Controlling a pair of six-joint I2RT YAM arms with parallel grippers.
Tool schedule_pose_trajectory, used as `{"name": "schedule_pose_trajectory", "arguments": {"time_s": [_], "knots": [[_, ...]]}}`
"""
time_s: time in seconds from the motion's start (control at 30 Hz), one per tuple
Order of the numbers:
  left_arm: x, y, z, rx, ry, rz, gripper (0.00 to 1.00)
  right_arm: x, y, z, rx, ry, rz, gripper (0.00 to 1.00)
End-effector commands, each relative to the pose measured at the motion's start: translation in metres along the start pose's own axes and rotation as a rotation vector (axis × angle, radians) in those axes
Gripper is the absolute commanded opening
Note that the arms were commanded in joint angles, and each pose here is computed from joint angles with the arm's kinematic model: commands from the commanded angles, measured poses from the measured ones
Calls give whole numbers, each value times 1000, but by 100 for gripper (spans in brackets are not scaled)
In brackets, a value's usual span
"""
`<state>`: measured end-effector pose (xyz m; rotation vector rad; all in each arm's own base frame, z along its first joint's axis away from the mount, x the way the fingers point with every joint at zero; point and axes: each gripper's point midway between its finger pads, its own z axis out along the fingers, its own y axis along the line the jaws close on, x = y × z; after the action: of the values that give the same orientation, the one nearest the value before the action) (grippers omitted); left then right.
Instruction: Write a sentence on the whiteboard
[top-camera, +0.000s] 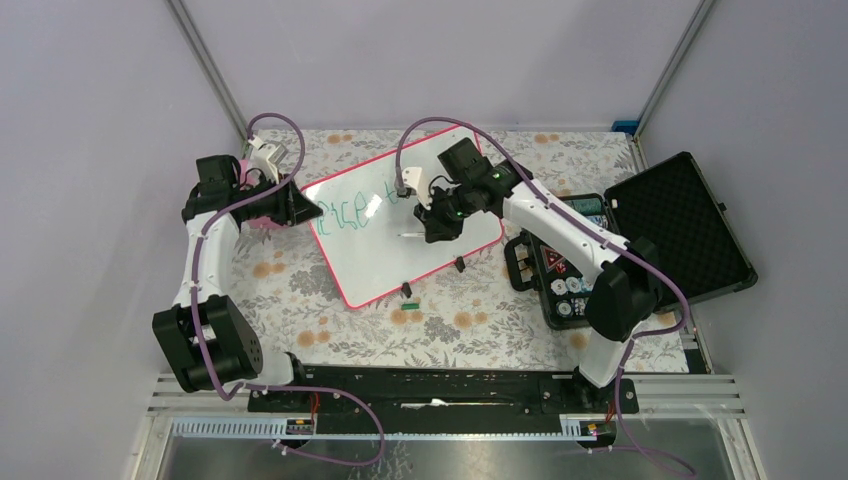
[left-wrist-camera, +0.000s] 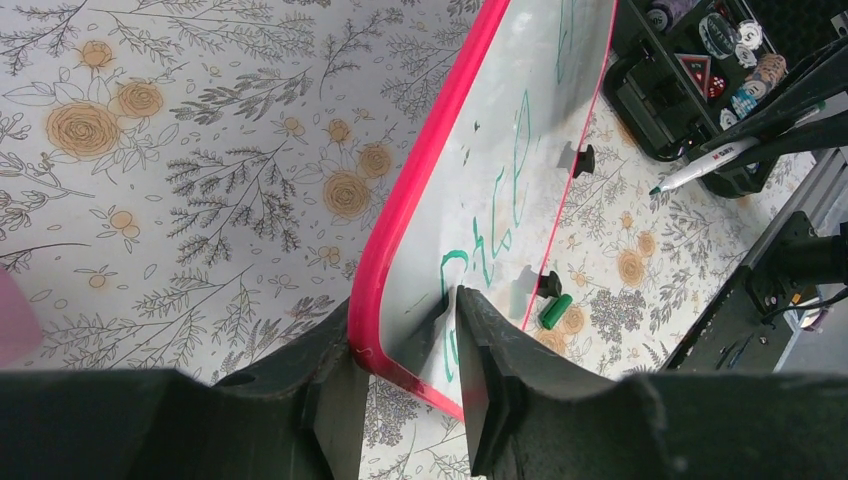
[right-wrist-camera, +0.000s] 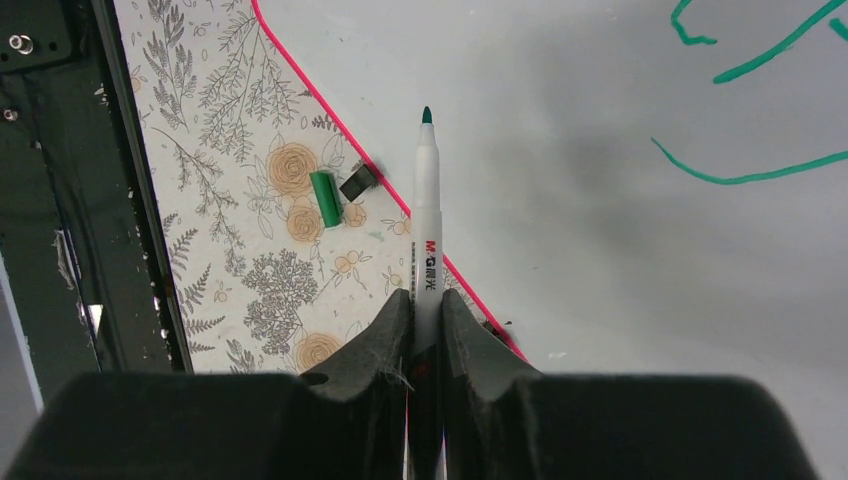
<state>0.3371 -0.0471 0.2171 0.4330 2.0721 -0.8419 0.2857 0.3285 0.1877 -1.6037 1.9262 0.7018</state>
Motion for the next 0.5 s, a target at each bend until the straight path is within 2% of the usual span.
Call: {"name": "schedule_pose_trajectory", "arguments": {"time_s": [0.0, 0.13, 0.27, 0.47], "knots": [[-6, -10, -3, 16, -23, 64, 37, -19, -2, -16, 44, -65, -16, 0], [-6, -8, -2, 19, -20, 58, 37, -23, -6, -20, 48, -84, -3, 0], [-7, -8, -1, 28, -21, 56, 35, -14, -5, -3, 33, -56, 28, 0], [-6, -7, -2, 20, -19, 60, 26, -14, -9, 21, 88, -76, 41, 0]]}}
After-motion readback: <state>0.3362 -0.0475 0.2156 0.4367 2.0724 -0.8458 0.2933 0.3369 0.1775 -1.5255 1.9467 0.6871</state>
